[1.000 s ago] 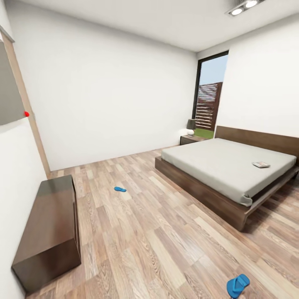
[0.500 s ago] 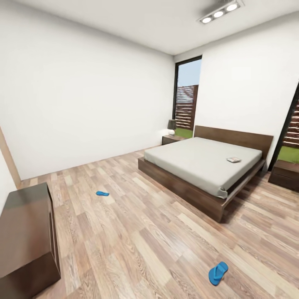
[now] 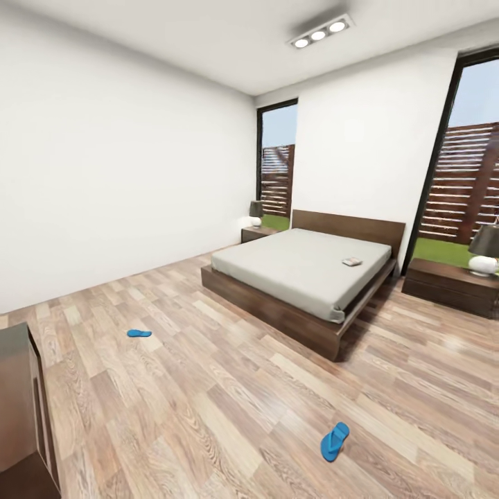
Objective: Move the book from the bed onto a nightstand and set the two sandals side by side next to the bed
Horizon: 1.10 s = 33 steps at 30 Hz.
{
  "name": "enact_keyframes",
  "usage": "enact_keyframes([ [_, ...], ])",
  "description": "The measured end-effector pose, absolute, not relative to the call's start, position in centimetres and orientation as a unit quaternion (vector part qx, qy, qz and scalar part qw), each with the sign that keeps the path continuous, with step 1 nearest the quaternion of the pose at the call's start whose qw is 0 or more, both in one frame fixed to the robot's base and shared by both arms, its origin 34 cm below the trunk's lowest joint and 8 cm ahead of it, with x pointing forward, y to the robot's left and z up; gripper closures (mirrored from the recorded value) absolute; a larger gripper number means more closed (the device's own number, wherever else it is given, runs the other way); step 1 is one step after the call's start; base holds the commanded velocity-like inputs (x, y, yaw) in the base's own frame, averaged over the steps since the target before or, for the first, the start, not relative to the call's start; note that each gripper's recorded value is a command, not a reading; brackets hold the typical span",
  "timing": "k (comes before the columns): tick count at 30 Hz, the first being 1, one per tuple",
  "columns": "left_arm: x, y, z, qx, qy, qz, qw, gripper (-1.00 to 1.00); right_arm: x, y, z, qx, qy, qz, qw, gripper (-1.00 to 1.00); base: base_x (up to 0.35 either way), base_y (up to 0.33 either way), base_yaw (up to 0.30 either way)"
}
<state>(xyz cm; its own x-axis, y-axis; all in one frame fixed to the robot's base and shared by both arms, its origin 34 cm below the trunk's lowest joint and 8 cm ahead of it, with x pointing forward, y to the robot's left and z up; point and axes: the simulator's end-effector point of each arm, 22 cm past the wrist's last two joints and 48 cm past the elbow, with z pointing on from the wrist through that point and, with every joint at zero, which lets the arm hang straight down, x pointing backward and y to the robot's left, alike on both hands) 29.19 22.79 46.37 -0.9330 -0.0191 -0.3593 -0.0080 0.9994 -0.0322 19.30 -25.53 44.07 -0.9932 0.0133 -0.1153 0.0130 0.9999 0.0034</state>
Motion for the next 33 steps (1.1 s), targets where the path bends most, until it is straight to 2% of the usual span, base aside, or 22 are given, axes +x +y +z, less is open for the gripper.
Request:
enact_keyframes([
  [7,35.3,22.8,48.9,-0.017,0.968,-0.016,0.250,-1.00,27.2,-25.7,45.7,0.005,0.990,0.001,0.141,-1.00,0.000,0.000,-0.142],
  [18,39.5,22.6,51.2,-0.019,0.955,-0.018,0.296,-1.00,34.0,-25.9,48.2,0.005,0.976,0.000,0.217,-1.00,0.000,0.000,-0.007],
  [33,40.9,22.5,52.1,-0.019,0.949,-0.021,0.313,-1.00,34.4,-27.1,48.4,0.037,0.974,-0.007,0.222,-1.00,0.000,0.000,0.000],
])
